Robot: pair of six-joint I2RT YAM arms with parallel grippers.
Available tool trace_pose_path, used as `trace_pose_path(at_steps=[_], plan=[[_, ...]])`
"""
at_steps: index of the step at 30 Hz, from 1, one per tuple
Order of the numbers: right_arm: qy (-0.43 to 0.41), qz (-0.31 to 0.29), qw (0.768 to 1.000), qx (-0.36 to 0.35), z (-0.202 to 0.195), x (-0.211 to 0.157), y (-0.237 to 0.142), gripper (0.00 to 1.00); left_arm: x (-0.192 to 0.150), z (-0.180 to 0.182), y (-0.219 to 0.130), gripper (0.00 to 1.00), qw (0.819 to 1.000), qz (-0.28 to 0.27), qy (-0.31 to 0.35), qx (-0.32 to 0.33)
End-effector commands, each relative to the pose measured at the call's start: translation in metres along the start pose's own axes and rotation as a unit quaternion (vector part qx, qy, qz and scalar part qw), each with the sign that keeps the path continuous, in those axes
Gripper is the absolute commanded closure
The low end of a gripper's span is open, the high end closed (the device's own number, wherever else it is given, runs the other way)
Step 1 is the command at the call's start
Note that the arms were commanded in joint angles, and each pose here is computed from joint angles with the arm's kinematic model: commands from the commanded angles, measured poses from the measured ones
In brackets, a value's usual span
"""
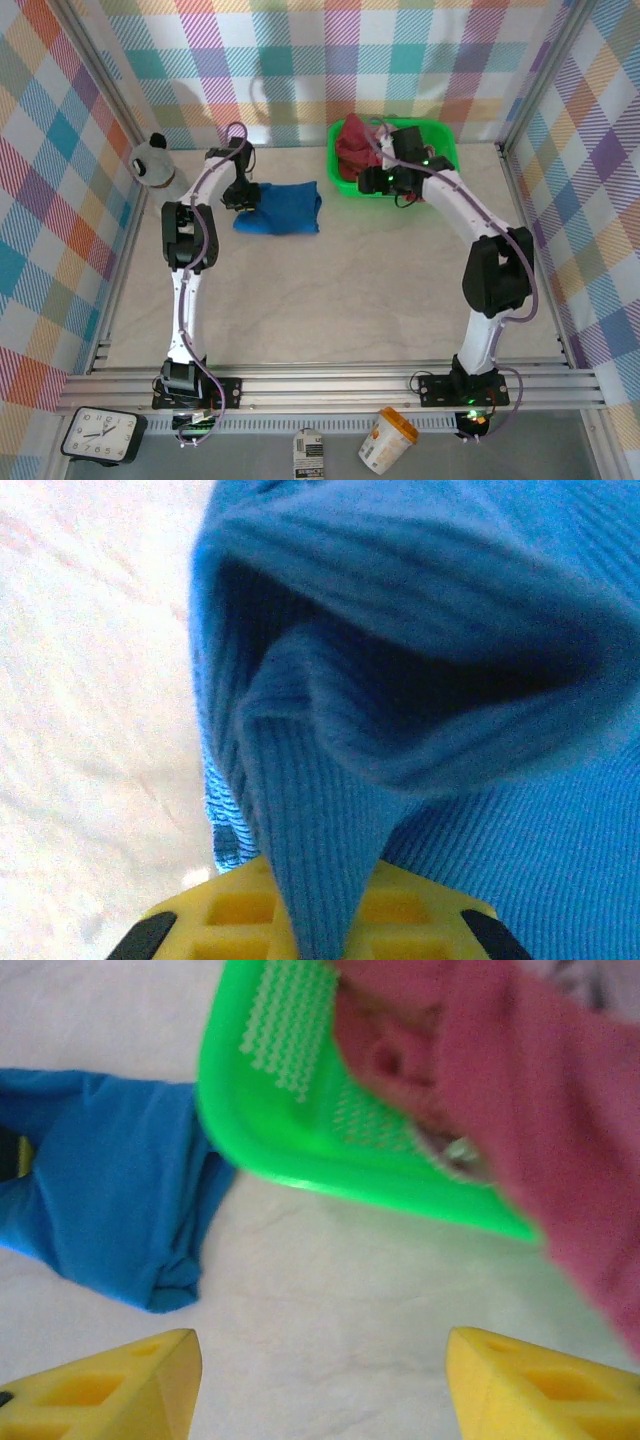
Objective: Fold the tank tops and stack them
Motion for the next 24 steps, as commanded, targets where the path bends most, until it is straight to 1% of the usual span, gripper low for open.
trace_pose_path(at_steps=[1, 2, 3, 4, 6, 9, 11, 12, 13, 14, 17, 19, 20, 22, 23, 24], plan=[[-0.01, -0.007, 0.999, -0.04, -0.031, 0.019, -0.01, 0.33, 0.01, 0.021, 0.012, 0.88, 1.0, 0.006, -0.004, 0.024], [-0.013, -0.016, 0.998, -0.056, -0.04, 0.025, -0.011, 0.26, 0.014, 0.023, 0.014, 0.88, 1.0, 0.002, -0.005, 0.025], [-0.019, -0.023, 0.997, -0.076, -0.049, 0.029, -0.011, 0.24, 0.02, 0.025, 0.014, 0.87, 1.0, -0.007, -0.009, 0.027], [-0.027, -0.028, 0.995, -0.091, -0.056, 0.034, -0.011, 0.2, 0.025, 0.026, 0.015, 0.87, 1.0, -0.014, -0.011, 0.024], [-0.038, -0.032, 0.992, -0.112, -0.069, 0.041, -0.009, 0.19, 0.032, 0.027, 0.016, 0.87, 0.999, -0.026, -0.013, 0.024], [-0.033, -0.02, 0.99, -0.136, -0.088, 0.048, -0.001, 0.18, 0.04, 0.032, 0.018, 0.83, 0.998, -0.044, -0.023, 0.025], [-0.023, -0.007, 0.991, -0.128, -0.095, 0.047, 0.008, 0.17, 0.043, 0.037, 0.018, 0.82, 0.998, -0.053, -0.037, 0.024], [-0.017, -0.003, 0.992, -0.121, -0.098, 0.047, 0.013, 0.17, 0.046, 0.038, 0.017, 0.79, 0.997, -0.059, -0.042, 0.021], [-0.014, 0.001, 0.993, -0.113, -0.099, 0.047, 0.019, 0.17, 0.049, 0.04, 0.015, 0.74, 0.997, -0.067, -0.044, 0.021], [-0.012, 0.006, 0.995, -0.103, -0.099, 0.046, 0.026, 0.17, 0.052, 0.04, 0.013, 0.71, 0.996, -0.076, -0.042, 0.022], [0.001, 0.021, 0.997, -0.077, -0.1, 0.045, 0.043, 0.19, 0.063, 0.041, 0.006, 0.71, 0.994, -0.103, -0.036, 0.025], [0.01, 0.031, 0.998, -0.061, -0.098, 0.043, 0.051, 0.23, 0.068, 0.04, 0.002, 0.7, 0.992, -0.116, -0.035, 0.02], [0.014, 0.033, 0.998, -0.057, -0.098, 0.042, 0.053, 0.27, 0.07, 0.04, -0.001, 0.69, 0.992, -0.123, -0.036, 0.019], [0.015, 0.034, 0.998, -0.05, -0.097, 0.043, 0.055, 0.4, 0.072, 0.039, -0.007, 0.67, 0.991, -0.129, -0.039, 0.011], [0.014, 0.031, 0.998, -0.048, -0.096, 0.045, 0.053, 0.5, 0.073, 0.037, -0.012, 0.66, 0.99, -0.133, -0.039, 0.005], [0.012, 0.027, 0.998, -0.047, -0.095, 0.047, 0.05, 0.59, 0.073, 0.036, -0.016, 0.63, 0.99, -0.134, -0.039, 0.003]])
Point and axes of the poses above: each hand's point on the last joint's axis, 136 mm out from that joint toward the fingers, its own y axis out along the fingers, its own z axis along the line the jaws close on, x = y × z, the point moved 5 cm from there along -y, back along the fingers, and after that the axes turned 9 degrees about y, right-handed, at the moved point
